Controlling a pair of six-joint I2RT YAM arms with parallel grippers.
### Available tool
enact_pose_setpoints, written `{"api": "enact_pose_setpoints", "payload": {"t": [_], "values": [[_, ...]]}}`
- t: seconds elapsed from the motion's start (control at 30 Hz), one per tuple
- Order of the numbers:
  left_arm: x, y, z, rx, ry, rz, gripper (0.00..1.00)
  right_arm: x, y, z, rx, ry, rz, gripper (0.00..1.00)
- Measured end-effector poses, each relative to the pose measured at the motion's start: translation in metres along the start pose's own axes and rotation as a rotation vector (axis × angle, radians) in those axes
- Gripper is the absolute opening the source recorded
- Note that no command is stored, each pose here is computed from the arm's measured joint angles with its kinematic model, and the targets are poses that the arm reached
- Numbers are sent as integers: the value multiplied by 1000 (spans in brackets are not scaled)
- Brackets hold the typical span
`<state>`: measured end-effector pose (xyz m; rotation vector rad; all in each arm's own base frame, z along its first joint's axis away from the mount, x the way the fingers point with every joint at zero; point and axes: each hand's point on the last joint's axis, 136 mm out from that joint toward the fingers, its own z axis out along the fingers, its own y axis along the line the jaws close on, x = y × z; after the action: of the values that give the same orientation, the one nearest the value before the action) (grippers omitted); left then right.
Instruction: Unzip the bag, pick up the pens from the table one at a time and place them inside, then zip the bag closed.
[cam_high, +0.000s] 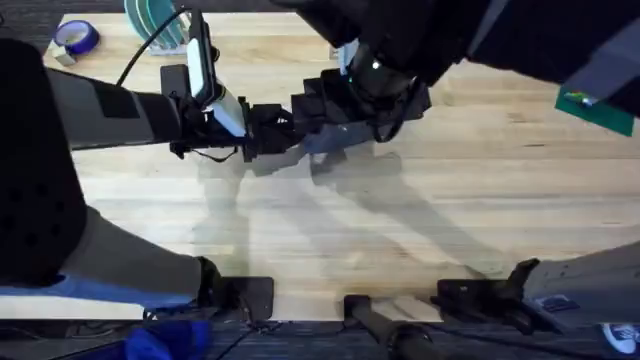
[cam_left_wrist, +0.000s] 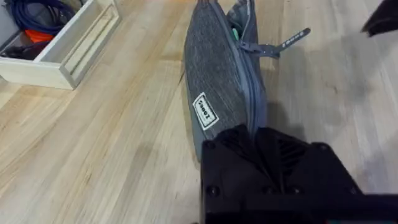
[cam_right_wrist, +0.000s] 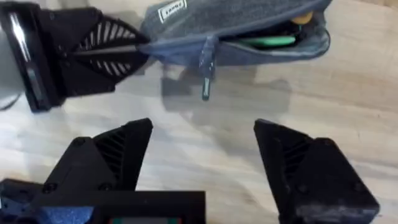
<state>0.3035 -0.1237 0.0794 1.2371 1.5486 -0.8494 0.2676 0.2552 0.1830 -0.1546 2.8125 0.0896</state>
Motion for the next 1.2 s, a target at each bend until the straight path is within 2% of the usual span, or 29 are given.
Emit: {"api": "enact_pose_setpoints", "payload": {"t": [0.27, 0.53, 0.87, 1.2], "values": [[0, 0, 0, 0, 0, 0, 41, -12, 12, 18, -20, -32, 13, 996], [0, 0, 0, 0, 0, 0, 41, -8, 10, 41, 35, 6, 4, 996], [0, 0, 0, 0, 0, 0, 41, -20, -9, 44, 73, -12, 48, 996], [0, 0, 0, 0, 0, 0, 41, -19, -9, 48, 69, -5, 32, 996]]}}
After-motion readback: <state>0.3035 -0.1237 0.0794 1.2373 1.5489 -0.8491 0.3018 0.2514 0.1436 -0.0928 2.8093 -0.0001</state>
